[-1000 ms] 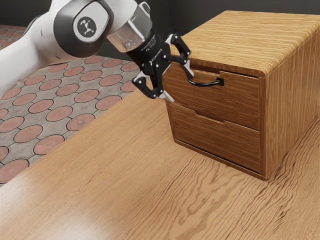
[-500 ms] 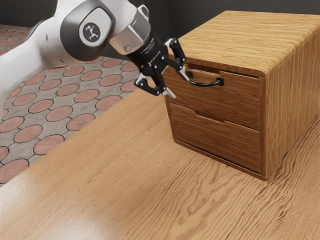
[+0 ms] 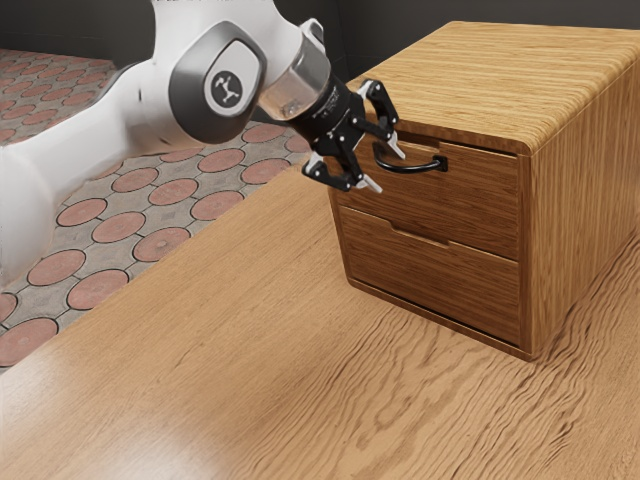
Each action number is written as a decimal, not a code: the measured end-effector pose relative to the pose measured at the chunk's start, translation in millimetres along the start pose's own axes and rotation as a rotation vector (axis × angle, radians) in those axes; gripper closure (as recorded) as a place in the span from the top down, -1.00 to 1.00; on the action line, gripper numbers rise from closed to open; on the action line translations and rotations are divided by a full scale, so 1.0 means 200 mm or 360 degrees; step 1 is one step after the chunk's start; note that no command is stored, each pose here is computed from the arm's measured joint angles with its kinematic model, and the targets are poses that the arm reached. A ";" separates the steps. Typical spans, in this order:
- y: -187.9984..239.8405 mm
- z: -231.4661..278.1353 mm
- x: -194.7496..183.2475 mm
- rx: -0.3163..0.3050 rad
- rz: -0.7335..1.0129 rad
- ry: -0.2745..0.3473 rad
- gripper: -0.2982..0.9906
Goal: Pull the drawer handle with one arm to open the drawer
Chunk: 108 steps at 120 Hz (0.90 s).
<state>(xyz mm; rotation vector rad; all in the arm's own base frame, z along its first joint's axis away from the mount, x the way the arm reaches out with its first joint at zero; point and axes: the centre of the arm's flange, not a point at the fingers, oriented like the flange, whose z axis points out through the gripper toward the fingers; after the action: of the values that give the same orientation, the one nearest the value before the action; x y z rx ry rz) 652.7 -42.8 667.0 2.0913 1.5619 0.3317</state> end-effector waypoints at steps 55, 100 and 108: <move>-0.01 0.02 0.02 -0.0025 0.0042 0.0002 -0.40; -0.11 -0.05 -0.01 -0.0008 0.0052 -0.0018 -0.46; -0.13 -0.08 -0.02 -0.0010 0.0055 -0.0022 -0.46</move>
<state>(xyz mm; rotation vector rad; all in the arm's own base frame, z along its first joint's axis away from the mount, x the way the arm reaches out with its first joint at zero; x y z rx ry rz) 622.6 -37.6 666.6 2.1132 1.5167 0.3331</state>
